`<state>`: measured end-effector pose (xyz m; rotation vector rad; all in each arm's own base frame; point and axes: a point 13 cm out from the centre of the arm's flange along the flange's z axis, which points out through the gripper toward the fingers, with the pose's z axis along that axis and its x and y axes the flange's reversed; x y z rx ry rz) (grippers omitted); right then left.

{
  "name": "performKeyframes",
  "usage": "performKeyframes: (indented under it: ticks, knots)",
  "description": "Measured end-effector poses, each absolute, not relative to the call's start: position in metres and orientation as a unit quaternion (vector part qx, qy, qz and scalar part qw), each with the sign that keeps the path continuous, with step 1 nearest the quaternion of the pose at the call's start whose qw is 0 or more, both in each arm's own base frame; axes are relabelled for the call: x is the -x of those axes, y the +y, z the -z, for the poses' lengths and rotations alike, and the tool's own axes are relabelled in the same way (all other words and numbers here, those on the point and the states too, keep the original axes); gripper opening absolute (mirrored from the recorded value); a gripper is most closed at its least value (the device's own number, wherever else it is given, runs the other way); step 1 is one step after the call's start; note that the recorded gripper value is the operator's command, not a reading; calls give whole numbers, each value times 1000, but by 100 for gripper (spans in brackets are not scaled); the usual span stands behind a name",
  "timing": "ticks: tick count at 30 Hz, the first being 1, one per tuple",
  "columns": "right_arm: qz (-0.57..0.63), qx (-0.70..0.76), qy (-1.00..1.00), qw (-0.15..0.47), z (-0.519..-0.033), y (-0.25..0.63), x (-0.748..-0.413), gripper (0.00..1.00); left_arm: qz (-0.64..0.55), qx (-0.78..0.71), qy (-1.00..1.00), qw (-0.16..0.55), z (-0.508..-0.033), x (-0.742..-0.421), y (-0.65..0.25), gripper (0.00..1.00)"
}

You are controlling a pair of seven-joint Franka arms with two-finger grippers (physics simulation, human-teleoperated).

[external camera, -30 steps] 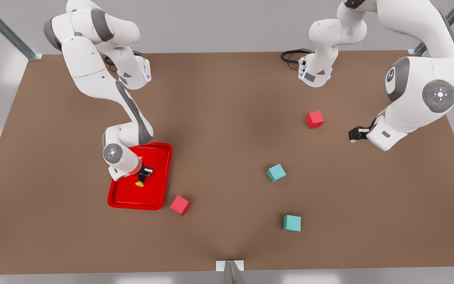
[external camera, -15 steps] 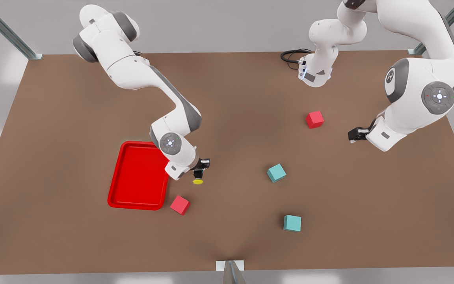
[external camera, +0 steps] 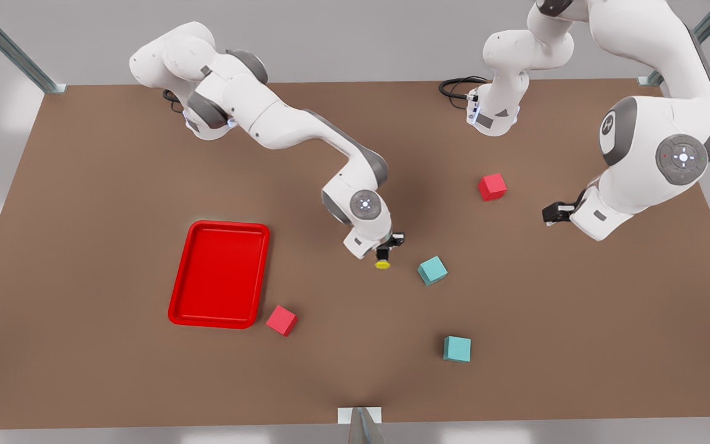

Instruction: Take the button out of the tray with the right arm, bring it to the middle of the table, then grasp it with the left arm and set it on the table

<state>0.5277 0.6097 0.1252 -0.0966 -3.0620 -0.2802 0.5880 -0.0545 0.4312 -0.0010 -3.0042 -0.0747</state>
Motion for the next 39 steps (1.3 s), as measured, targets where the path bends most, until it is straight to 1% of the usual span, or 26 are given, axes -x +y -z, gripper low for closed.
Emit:
performKeyframes:
  ticks: [4, 7, 8, 9, 12, 13, 14, 15, 16, 17, 18, 19, 20, 21, 22, 23, 24, 25, 26, 27, 30, 32, 34, 37, 39]
  knots:
    - [83, 58, -994, 43, -102, 620, -512, 40, 24, 0, -997, 70, -426, -591, -55, 100]
    - [78, 75, -993, 50, -89, 627, -501, 43, 24, 0, -997, 70, -424, -592, -55, 100]
    - [77, 80, -993, 51, -86, 628, -499, 48, 24, 0, -997, 70, -423, -592, -55, 100]
    - [75, 85, -992, 52, -83, 629, -496, 55, 24, 0, -997, 71, -421, -593, -55, 100]
    - [69, 101, -991, 55, -73, 629, -492, 56, 24, 0, -997, 71, -420, -594, -55, 100]
    - [68, 105, -991, 56, -70, 629, -490, 58, 24, 0, -997, 71, -420, -594, -55, 100]
    - [66, 109, -990, 57, -67, 630, -489, 85, 24, 0, -997, 71, -420, -594, -55, 100]
    - [66, 114, -990, 56, -65, 630, -489, 100, 24, 0, -997, 70, -420, -594, -55, 100]
    - [66, 121, -989, 53, -69, 626, -495, 100, 24, 0, -997, 70, -420, -594, -55, 100]
    - [75, 132, -987, 46, -87, 621, -510, 100, 24, 0, -997, 69, -420, -595, -55, 100]
    - [91, 142, -985, 31, -135, 615, -530, 100, 24, 0, -997, 69, -420, -595, -55, 100]
    - [108, 158, -981, 12, -199, 593, -562, 100, 24, 0, -997, 68, -420, -595, -55, 100]
    - [118, 181, -976, -5, -264, 550, -599, 100, 24, 4, -997, 70, -417, -595, -60, 100]
    - [117, 202, -972, -18, -316, 497, -629, 100, 24, 12, -997, 73, -413, -595, -72, 100]
    - [103, 225, -969, -20, -350, 427, -648, 100, 26, 30, -996, 79, -405, -592, -101, 100]
    - [80, 251, -965, -18, -376, 345, -654, 100, 31, 61, -994, 90, -389, -583, -151, 100]
    - [56, 276, -959, -14, -396, 258, -646, 100, 38, 105, -988, 107, -363, -566, -218, 100]
    - [37, 292, -956, -14, -416, 191, -630, 100, 49, 146, -980, 124, -327, -542, -284, 100]
    - [23, 292, -956, -12, -430, 153, -616, 100, 58, 172, -974, 137, -286, -519, -336, 100]
    - [13, 282, -959, -8, -440, 134, -606, 100, 59, 179, -971, 145, -252, -503, -366, 100]
    - [2, 254, -967, 1, -465, 94, -596, 100, 59, 149, -975, 151, -165, -466, -381, 100]
    - [-2, 257, -966, 9, -471, 48, -597, 100, 50, 129, -982, 130, -121, -450, -384, 100]
    - [-9, 250, -968, 21, -465, 18, -597, 100, 38, 119, -989, 84, -103, -459, -391, 100]
    - [-20, 244, -969, 40, -456, -26, -590, 100, 18, 117, -993, 30, -91, -476, -405, 100]
    - [-36, 229, -971, 52, -448, -39, -586, 100, 6, 126, -992, 8, -86, -474, -425, 100]
